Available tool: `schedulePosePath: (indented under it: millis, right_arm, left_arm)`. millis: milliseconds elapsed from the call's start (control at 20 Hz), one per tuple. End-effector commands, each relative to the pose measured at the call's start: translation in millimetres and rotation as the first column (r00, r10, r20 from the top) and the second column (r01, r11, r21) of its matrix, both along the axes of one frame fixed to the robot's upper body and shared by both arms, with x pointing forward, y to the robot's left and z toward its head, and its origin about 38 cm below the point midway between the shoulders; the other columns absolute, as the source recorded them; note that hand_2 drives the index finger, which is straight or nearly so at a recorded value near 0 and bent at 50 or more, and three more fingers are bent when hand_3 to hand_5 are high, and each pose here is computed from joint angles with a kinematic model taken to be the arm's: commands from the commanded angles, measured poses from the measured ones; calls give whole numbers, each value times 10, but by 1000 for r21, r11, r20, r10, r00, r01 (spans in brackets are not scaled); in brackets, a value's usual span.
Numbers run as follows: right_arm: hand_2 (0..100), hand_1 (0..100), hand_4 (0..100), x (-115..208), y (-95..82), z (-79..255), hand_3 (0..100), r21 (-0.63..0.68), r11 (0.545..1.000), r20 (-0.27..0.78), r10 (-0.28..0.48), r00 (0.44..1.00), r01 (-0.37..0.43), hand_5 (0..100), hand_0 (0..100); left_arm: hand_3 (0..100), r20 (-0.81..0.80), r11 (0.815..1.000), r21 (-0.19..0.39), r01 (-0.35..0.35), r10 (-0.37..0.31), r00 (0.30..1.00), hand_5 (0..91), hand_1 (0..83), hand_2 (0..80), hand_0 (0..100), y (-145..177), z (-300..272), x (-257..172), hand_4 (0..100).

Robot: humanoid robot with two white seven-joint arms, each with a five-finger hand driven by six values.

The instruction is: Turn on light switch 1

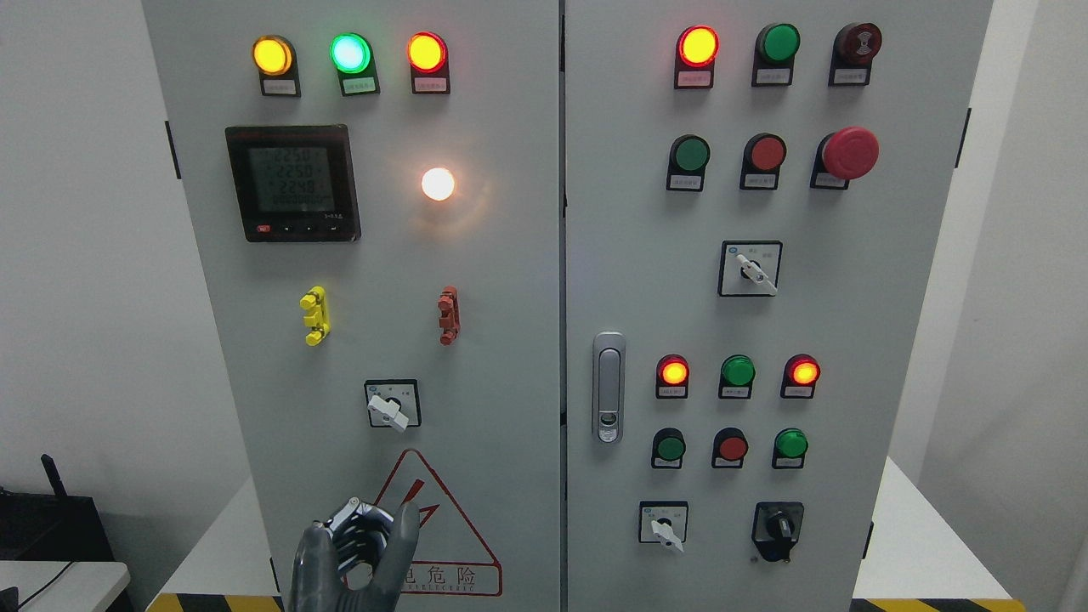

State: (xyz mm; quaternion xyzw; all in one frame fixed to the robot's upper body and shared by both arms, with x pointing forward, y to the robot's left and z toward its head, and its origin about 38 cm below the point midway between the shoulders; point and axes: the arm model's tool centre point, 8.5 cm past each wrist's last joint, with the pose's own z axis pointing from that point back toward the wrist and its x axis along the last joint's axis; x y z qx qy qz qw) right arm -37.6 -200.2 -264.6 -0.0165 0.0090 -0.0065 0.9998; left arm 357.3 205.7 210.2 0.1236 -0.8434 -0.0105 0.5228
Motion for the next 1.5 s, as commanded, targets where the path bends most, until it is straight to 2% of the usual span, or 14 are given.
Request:
schedulePosePath:
  millis: [0,100,200,351,451,551,701,852,952,1102,1202,1303,1403,1453]
  right_arm:
    - [0,389,0,-1,2,0,0,1,1000,0,-8,1000,8,0,120]
    - [0,389,0,-1,2,0,0,1,1000,0,-8,1000,8,0,120]
    - [0,389,0,0,12,0,0,2,1000,0,-8,1000,8,0,120]
    - [0,389,0,-1,2,0,0,1,1000,0,-8,1000,8,0,120]
    - [0,389,0,-1,2,0,0,1,1000,0,-8,1000,8,0,120]
    - [0,389,0,-1,3,0,0,2,1000,0,-8,1000,8,0,120]
    - [0,389,0,-1,2,0,0,1,1000,0,-8,1000,8,0,120]
    - [0,389,0,-1,2,0,0,1,1000,0,-8,1000,8,0,120]
    - [0,389,0,-1,2,0,0,1,1000,0,-8,1000,8,0,120]
    - [0,389,0,0,12,0,0,2,1000,0,-8,1000,8,0,120]
    - [0,389,0,0,12,0,0,2,1000,0,-8,1000,8,0,120]
    - [0,389,0,0,12,0,0,2,1000,0,-8,1000,8,0,120]
    - [0,389,0,0,12,0,0,2,1000,0,-8,1000,8,0,120]
    - [0,389,0,-1,2,0,0,1,1000,0,-8,1000,8,0,120]
  left_arm:
    - [848,-138,986,89,-140,151,979,617,240,573,0,898,-894,-646,898]
    - [801,-206,978,115,-177,198,958,583,219,520,0,1249,-1183,-953,871]
    - [715,-270,967,110,-228,250,930,531,197,446,0,1562,-1429,-1225,804]
    - [588,-408,943,34,-331,315,857,460,183,368,0,1997,-1948,-1641,694]
    - [492,-498,925,22,-379,339,798,382,183,285,0,2260,-2285,-2017,600]
    - [462,-554,928,57,-367,335,762,387,178,238,0,2372,-2601,-2446,577]
    - [427,-647,919,102,-380,352,677,375,161,200,0,2438,-3042,-3198,545]
    - [390,-788,895,107,-434,342,512,360,122,166,0,2353,-3473,-3886,507]
    - [365,-868,879,99,-466,305,392,349,111,136,0,2234,-3692,-4290,485]
    - [316,-936,878,99,-468,242,255,313,96,84,0,2089,-3838,-4715,433]
    - [233,-977,881,90,-465,167,128,265,104,20,52,2058,-3929,-4964,361]
    - [198,-999,889,10,-458,32,40,254,86,0,102,1933,-4071,-4985,329]
    - [137,-995,872,-72,-484,-98,-27,236,62,0,150,1758,-4179,-5027,273]
    - [96,-990,866,-98,-491,-133,-37,225,51,0,172,1684,-4219,-4996,235]
